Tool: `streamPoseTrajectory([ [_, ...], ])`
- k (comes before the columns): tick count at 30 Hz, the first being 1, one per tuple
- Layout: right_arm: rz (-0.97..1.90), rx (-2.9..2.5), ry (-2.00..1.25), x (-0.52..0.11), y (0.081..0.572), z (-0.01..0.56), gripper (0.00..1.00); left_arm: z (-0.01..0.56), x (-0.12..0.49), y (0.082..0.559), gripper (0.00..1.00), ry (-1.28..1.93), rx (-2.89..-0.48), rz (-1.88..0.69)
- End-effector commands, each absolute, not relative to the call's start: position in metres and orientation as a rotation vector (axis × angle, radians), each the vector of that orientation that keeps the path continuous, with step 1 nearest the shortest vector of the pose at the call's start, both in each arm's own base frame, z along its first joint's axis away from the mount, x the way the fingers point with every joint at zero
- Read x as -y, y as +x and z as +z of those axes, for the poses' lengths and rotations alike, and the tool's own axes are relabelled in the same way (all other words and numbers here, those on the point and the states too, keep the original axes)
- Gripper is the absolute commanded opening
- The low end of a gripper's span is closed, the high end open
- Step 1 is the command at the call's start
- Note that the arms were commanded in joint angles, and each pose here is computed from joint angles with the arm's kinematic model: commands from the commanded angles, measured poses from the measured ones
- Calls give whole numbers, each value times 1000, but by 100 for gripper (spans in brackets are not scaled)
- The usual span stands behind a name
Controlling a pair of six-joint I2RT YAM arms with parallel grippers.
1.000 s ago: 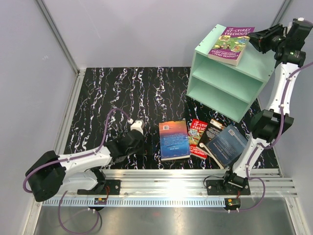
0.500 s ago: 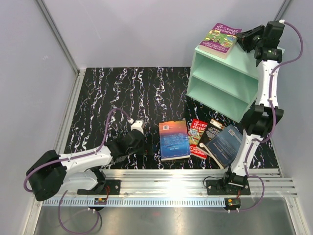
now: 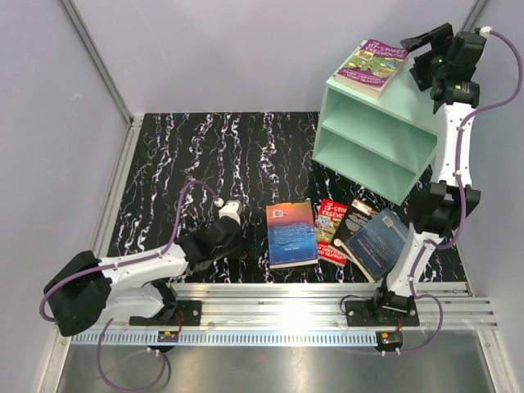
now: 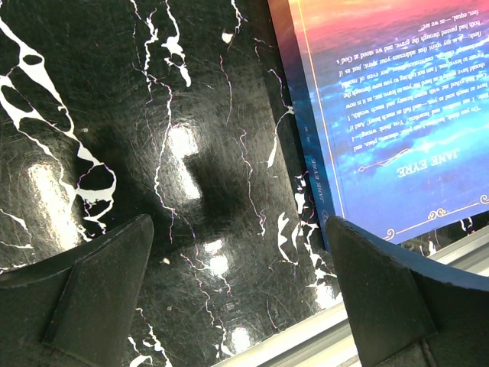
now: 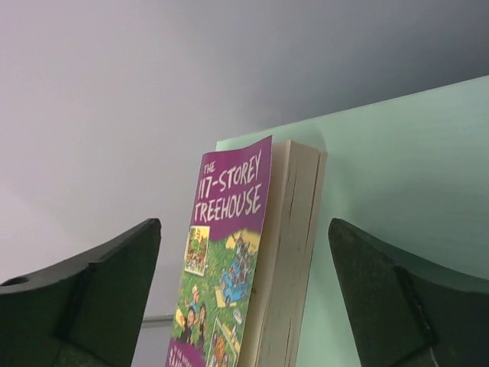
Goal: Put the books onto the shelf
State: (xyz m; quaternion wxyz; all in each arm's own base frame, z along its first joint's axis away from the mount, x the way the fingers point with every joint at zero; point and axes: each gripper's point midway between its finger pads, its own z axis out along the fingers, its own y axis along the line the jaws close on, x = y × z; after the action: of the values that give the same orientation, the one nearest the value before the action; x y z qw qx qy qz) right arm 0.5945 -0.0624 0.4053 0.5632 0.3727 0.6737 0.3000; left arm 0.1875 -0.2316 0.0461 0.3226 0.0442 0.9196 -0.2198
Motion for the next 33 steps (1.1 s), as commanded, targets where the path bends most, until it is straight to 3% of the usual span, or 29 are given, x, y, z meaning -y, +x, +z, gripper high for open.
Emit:
streamPoseTrajectory([
  [1, 652, -1596, 882, 75, 581, 411, 100, 63, 245, 197, 99, 106, -2356, -627],
  [10, 477, -1619, 850, 89, 534, 436, 100, 62, 244, 197, 99, 106, -2360, -619],
  [11, 471, -1562, 804, 83, 511, 469, 100, 63, 244, 198, 99, 104, -2359, -620],
  [13, 429, -1578, 765, 75, 492, 466, 100, 62, 244, 198, 99, 104, -2361, -617],
  [14, 425, -1514, 708, 65, 463, 498, 100, 63, 244, 198, 99, 104, -2359, -620],
  [17, 407, -1506, 633, 40, 411, 512, 100, 62, 245, 198, 99, 105, -2363, -617],
  [19, 428, -1565, 607, 21, 391, 491, 100, 62, 245, 199, 99, 100, -2367, -610],
  [20, 473, -1530, 558, 2, 358, 506, 100, 62, 245, 200, 99, 93, -2370, -604],
  [26, 742, -1715, 444, -77, 292, 404, 100, 62, 242, 206, 99, 59, -2387, -541],
  [30, 917, -1947, 353, -134, 272, 317, 98, 72, 248, 215, 99, 63, -2377, -519],
  [33, 876, -2139, 331, -153, 267, 249, 98, 84, 259, 225, 99, 79, -2345, -534],
])
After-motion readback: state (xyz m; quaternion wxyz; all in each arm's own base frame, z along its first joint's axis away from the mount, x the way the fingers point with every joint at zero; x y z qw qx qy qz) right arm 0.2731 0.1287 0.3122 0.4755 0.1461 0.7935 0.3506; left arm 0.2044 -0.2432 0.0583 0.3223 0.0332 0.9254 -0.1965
